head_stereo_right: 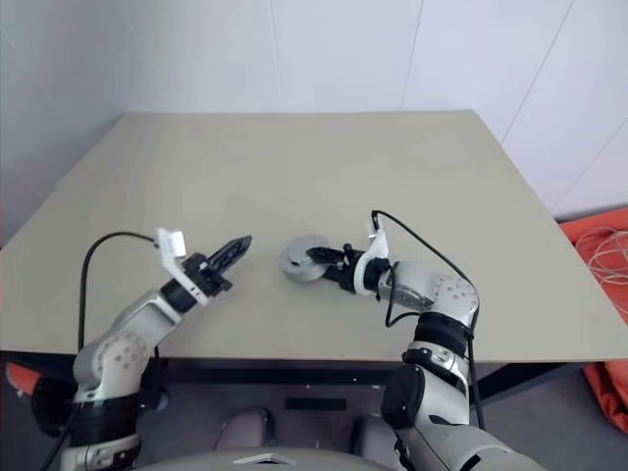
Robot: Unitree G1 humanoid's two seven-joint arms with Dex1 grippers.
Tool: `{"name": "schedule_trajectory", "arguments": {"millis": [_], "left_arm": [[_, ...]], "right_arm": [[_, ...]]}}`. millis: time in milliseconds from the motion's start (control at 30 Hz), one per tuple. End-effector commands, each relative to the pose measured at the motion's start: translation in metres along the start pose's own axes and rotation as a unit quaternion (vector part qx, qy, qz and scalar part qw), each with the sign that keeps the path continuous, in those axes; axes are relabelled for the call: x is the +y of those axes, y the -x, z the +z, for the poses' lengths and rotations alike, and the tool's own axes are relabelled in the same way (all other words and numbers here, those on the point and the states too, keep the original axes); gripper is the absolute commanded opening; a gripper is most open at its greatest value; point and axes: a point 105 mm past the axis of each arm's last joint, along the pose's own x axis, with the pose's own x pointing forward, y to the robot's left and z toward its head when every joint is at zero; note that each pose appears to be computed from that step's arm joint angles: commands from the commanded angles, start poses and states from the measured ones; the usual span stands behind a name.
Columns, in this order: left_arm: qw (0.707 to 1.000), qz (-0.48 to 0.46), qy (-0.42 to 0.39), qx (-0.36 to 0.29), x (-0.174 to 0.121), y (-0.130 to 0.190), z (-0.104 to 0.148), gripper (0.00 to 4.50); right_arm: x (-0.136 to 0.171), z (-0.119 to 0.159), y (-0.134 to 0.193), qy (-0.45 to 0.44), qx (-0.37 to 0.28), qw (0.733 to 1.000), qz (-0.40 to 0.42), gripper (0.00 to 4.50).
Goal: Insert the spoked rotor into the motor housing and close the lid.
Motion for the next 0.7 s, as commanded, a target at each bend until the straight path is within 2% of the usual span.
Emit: {"name": "schedule_trajectory", "arguments": {"millis": [33,200,433,567,700], "left_arm": [[0.998,-0.019,0.06,-0.009,-0.017,0.012,-0.004,0.57],[0.992,-0.002,0.128,-0.009,-0.017,0.015,-0.017,2.17],[0.975,-0.014,0.22,-0.031,-0.02,0.006,-0.013,4.45],[0.961,-0.013,0.272,-0.052,-0.019,-0.001,-0.009,4.5],[0.946,-0.008,0.322,-0.044,-0.019,-0.009,-0.016,4.5]], "right_arm": [[0.033,0.008,0.003,0.029,-0.01,0.998,0.063,1.98],[0.049,0.006,0.0,0.045,0.002,0.995,0.086,1.98],[0.064,0.0,-0.003,0.06,0.014,0.992,0.107,1.98],[0.071,-0.003,-0.004,0.063,0.015,0.991,0.117,1.98],[0.078,-0.007,-0.005,0.062,0.017,0.99,0.126,1.98]]}}
